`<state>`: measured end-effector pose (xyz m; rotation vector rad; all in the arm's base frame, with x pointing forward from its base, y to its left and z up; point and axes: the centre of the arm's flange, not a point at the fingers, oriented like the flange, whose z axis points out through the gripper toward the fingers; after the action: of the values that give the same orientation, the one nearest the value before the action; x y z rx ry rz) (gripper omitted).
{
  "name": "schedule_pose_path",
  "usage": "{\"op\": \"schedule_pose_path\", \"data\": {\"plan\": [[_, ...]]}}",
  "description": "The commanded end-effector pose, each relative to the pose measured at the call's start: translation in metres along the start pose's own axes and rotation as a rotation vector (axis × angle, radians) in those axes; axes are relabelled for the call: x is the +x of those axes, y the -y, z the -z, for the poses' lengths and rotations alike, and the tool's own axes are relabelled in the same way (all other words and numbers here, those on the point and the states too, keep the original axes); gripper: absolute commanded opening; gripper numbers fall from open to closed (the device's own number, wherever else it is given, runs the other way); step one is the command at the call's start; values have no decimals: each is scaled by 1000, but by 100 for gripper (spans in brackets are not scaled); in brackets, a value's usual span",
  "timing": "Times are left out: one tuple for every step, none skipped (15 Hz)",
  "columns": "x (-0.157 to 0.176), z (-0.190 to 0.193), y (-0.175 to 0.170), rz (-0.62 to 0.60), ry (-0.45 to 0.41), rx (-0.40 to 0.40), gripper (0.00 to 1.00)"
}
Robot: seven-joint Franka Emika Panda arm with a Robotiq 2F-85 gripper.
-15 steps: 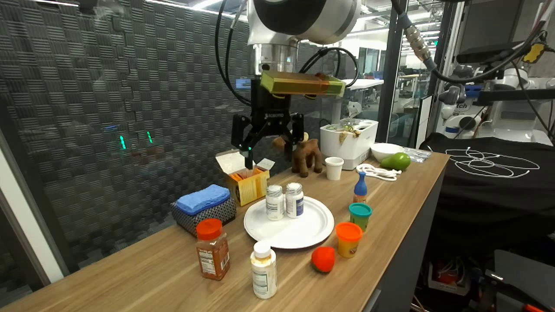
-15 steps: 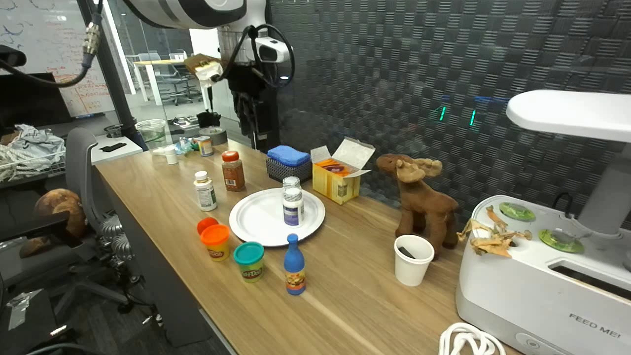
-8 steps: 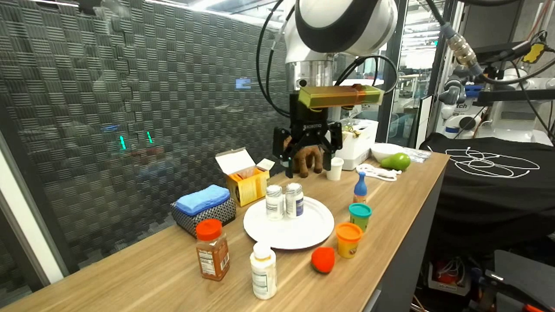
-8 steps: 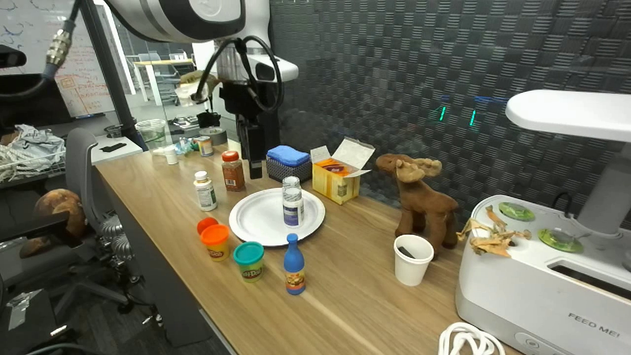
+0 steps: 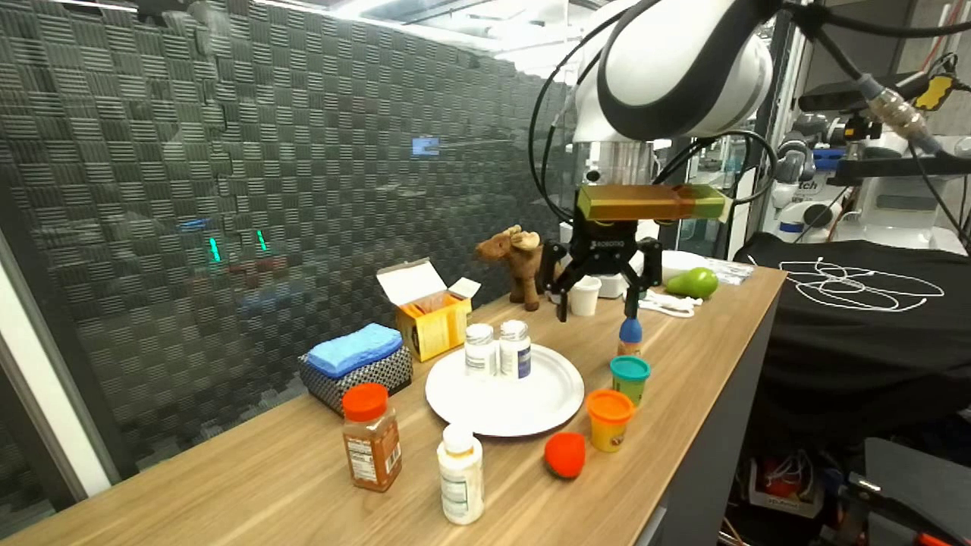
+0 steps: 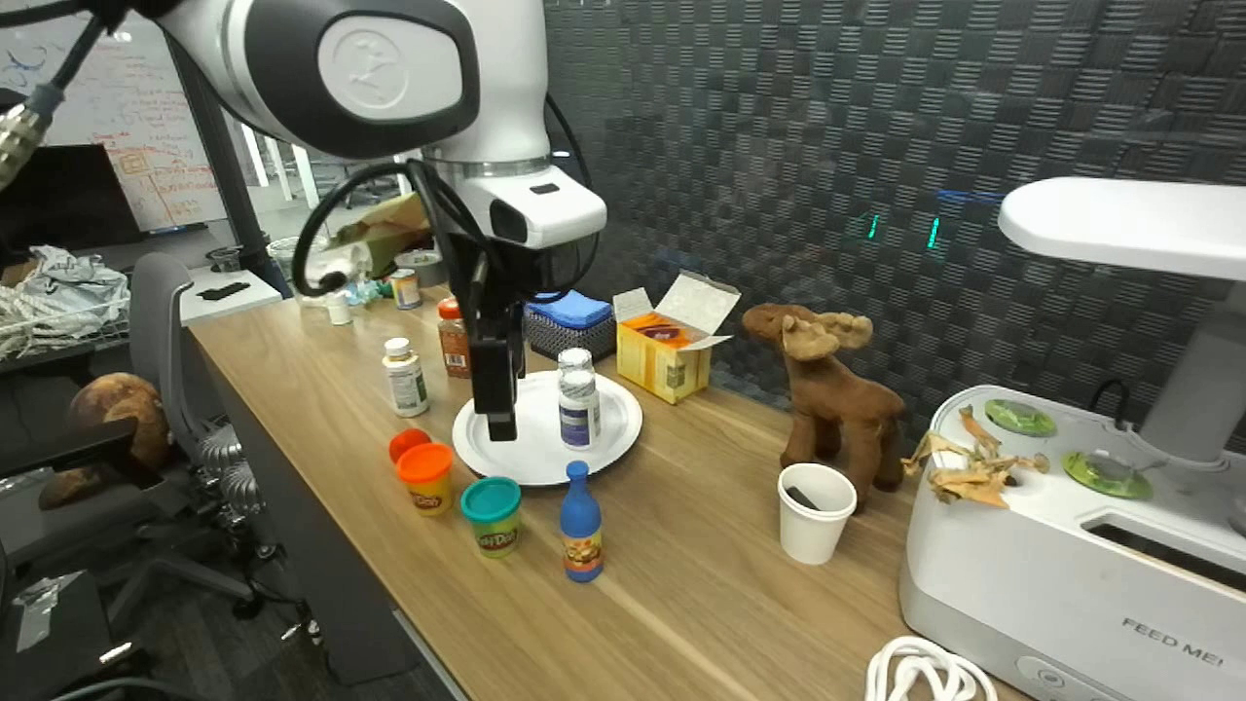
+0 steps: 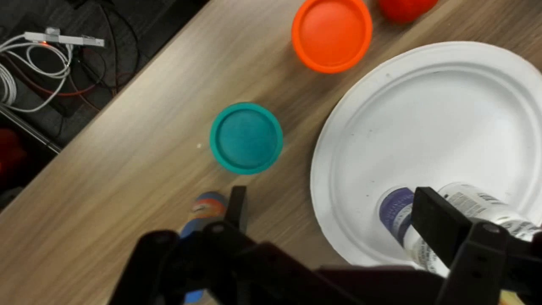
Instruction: Put all the objects surrounding the plate on the plate.
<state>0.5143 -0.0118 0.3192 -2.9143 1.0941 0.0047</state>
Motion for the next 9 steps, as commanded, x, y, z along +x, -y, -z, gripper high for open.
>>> {"op": "schedule_pose_path", "data": {"plan": [[-4, -13, -25, -106, 1, 21, 100], [-2, -19, -28, -125, 9, 7, 100], [-2, -23, -30, -140, 15, -9, 100], [-1, -27, -32, -153, 26, -24, 100], [0, -30, -33, -166, 36, -34, 100], [1, -34, -33, -175, 44, -40, 100], [3, -37, -33, -181, 51, -38, 100], [4, -41, -33, -184, 64, -40, 100], [7, -47, -32, -187, 72, -42, 100]]}}
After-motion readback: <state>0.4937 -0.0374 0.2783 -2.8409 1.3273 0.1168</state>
